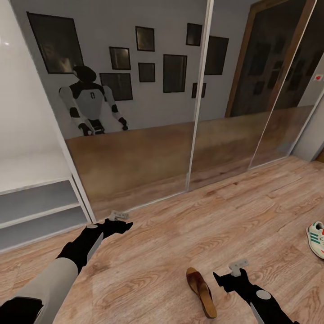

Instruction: Pick up the two gym shoes and the two sandals from the corridor floor and place them onto the hallstand (shoe rack) in the corridor, making sure they are on the rack and not on the floor. Arrange them so the two gym shoes are next to each other and the two sandals are next to each other.

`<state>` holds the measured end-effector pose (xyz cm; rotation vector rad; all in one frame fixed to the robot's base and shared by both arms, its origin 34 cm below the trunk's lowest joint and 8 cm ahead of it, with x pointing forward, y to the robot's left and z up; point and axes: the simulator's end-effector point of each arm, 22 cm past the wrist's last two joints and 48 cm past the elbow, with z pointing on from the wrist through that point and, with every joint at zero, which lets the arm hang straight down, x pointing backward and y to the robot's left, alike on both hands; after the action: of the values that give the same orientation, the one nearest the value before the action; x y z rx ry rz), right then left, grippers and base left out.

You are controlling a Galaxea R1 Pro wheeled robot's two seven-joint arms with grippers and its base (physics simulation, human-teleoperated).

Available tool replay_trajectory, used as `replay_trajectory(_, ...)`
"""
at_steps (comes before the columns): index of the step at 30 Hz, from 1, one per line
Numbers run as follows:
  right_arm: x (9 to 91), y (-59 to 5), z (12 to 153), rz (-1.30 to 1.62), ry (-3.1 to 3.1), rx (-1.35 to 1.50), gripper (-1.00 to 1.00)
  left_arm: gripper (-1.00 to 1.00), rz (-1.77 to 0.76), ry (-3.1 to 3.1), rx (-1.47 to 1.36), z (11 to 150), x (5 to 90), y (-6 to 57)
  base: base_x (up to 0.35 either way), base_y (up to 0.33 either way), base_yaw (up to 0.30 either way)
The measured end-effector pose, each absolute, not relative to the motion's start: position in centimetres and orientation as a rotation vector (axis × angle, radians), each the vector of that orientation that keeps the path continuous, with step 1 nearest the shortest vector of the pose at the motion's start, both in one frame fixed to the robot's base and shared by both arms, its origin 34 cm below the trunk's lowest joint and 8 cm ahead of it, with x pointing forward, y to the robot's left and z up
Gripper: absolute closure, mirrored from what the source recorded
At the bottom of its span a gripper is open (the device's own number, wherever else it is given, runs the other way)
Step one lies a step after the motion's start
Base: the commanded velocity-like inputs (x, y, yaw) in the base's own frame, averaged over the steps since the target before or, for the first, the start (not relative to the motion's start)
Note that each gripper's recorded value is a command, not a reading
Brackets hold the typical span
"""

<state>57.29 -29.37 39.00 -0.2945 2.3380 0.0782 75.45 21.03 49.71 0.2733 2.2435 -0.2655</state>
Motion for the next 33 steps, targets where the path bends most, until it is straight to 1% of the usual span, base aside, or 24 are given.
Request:
replay_trajectory(15,57.4,-28.8,39.1,0.086,2.333,-0.296,-1.0,-1.0,-0.263,2.248,0.274,49.3,75.2,21.2,0.023,-0.007,0.0)
replay_trajectory(21,57.6,-28.8,39.3,0.085,2.327,-0.294,-1.0,-1.0,-0.265,2.247,0.275,49.3,75.1,21.1,0.036,-0.158,0.0)
replay_trajectory(28,58.3,-28.7,40.1,0.083,2.305,-0.295,-1.0,-1.0,-0.265,2.246,0.275,49.4,75.2,21.1,0.002,-0.032,0.0)
replay_trajectory(33,58.3,-28.7,40.2,0.083,2.304,-0.295,-1.0,-1.0,-0.263,2.246,0.272,49.4,75.2,21.1,0.0,-0.001,0.184)
